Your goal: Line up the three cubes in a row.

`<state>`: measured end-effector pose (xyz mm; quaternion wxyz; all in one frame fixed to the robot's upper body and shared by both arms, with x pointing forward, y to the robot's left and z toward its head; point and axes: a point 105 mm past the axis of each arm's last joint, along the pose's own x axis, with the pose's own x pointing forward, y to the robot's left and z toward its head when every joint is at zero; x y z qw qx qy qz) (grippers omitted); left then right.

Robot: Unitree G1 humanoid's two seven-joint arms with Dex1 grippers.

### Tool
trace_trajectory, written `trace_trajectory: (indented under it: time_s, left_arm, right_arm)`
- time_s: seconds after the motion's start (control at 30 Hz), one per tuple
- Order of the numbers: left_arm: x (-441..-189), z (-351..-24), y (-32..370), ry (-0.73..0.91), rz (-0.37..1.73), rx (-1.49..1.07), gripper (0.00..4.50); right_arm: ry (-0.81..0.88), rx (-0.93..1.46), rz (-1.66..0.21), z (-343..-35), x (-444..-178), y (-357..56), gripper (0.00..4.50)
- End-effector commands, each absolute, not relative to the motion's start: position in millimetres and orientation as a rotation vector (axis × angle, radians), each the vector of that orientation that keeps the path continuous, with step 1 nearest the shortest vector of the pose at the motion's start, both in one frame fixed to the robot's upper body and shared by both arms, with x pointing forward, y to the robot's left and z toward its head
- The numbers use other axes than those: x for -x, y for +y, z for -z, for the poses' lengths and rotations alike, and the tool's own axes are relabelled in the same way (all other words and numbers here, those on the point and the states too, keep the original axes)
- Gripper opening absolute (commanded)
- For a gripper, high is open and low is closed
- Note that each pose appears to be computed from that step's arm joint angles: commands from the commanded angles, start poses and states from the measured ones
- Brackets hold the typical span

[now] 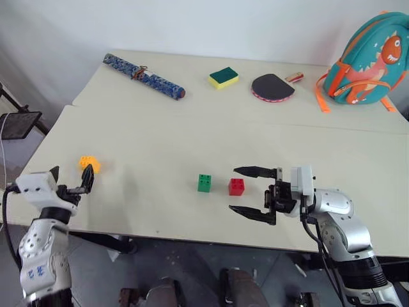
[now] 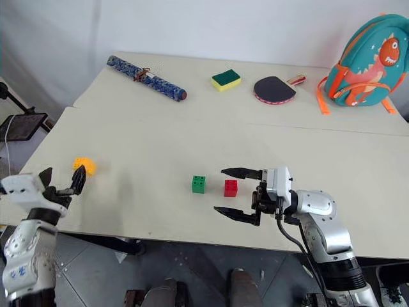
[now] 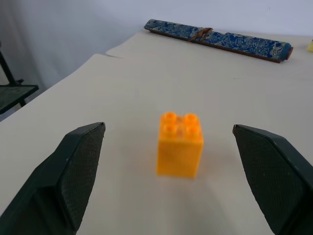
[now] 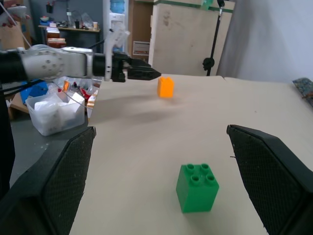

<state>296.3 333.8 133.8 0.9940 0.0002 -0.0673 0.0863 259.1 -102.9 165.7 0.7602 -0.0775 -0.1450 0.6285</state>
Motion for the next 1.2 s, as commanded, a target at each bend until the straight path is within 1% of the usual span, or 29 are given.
trace_trajectory:
  time_s: [0.03,0.1,0.17,0.2,0.23,0.3,0.37,0.5,0.53,0.6,0.67,0.73,0.77,0.87,0.9,0.97,1.07,1.13,1.2]
  left_arm:
    - [-304.6,-129.2,341.9,-0.092,-0.177,0.004,4.46]
    - [-316.7,-122.5,329.0,-0.049,-0.089,0.012,4.46]
    - [-320.4,-121.3,324.8,-0.04,-0.06,0.016,4.46]
    - [-320.3,-121.6,324.9,-0.046,-0.06,0.031,4.07]
    - [-320.1,-122.0,322.7,-0.052,-0.047,0.034,3.87]
    - [-319.0,-116.5,319.7,-0.024,-0.027,0.02,3.31]
    - [-318.3,-114.8,319.4,-0.022,-0.023,0.015,2.63]
    - [-318.9,-119.4,322.6,-0.053,-0.028,0.021,1.47]
    - [-318.8,-120.1,322.4,-0.058,-0.026,0.022,1.46]
    - [-317.9,-130.5,311.2,-0.103,0.076,0.017,1.46]
    - [-314.1,-147.8,293.8,-0.165,0.247,-0.022,1.46]
    - [-307.4,-162.8,267.9,-0.186,0.494,-0.048,1.46]
    - [-302.3,-164.1,252.3,-0.158,0.643,-0.084,1.46]
    - [-289.3,-156.4,220.1,-0.064,0.99,-0.234,1.46]
    - [-286.1,-152.6,213.4,-0.034,1.089,-0.274,1.46]
    - [-287.7,-142.3,204.7,0.028,1.264,-0.366,1.46]
    - [-300.0,-131.4,204.5,0.062,1.35,-0.486,1.46]
    - [-316.4,-128.5,203.6,0.068,1.367,-0.517,1.46]
    - [-326.3,-126.3,199.5,0.078,1.401,-0.528,1.46]
  right_arm:
    - [-0.35,0.182,-1.358,-171.2,-255.4,-102.2,4.5]
    - [-0.354,0.184,-1.347,-171.1,-255.3,-102.2,4.5]
    - [-0.359,0.187,-1.339,-171.5,-255.0,-101.8,4.5]
    - [-0.361,0.188,-1.334,-171.7,-254.8,-102.0,4.5]
    - [-0.363,0.189,-1.324,-172.0,-255.0,-102.4,4.5]
    - [-0.364,0.188,-1.312,-172.1,-254.8,-103.0,4.5]
    - [-0.362,0.187,-1.31,-171.7,-253.9,-103.1,4.5]
    - [-0.359,0.186,-1.305,-170.6,-253.8,-103.5,4.5]
    - [-0.358,0.185,-1.305,-170.4,-253.5,-103.9,4.5]
    - [-0.349,0.189,-1.299,-169.4,-254.4,-106.3,4.5]
    - [-0.336,0.2,-1.287,-168.6,-256.0,-111.0,4.5]
    - [-0.321,0.213,-1.275,-168.3,-256.8,-117.2,4.5]
    - [-0.312,0.221,-1.27,-167.9,-257.1,-120.6,4.5]
    - [-0.281,0.244,-1.252,-166.1,-257.5,-131.7,4.5]
    - [-0.27,0.252,-1.245,-165.3,-257.8,-135.3,4.5]
    - [-0.248,0.26,-1.222,-163.7,-258.2,-142.6,4.5]
    - [-0.227,0.265,-1.214,-162.3,-254.3,-148.1,4.5]
    - [-0.205,0.266,-1.204,-160.9,-247.6,-153.4,4.5]
    - [-0.181,0.271,-1.176,-158.5,-241.7,-160.2,4.5]
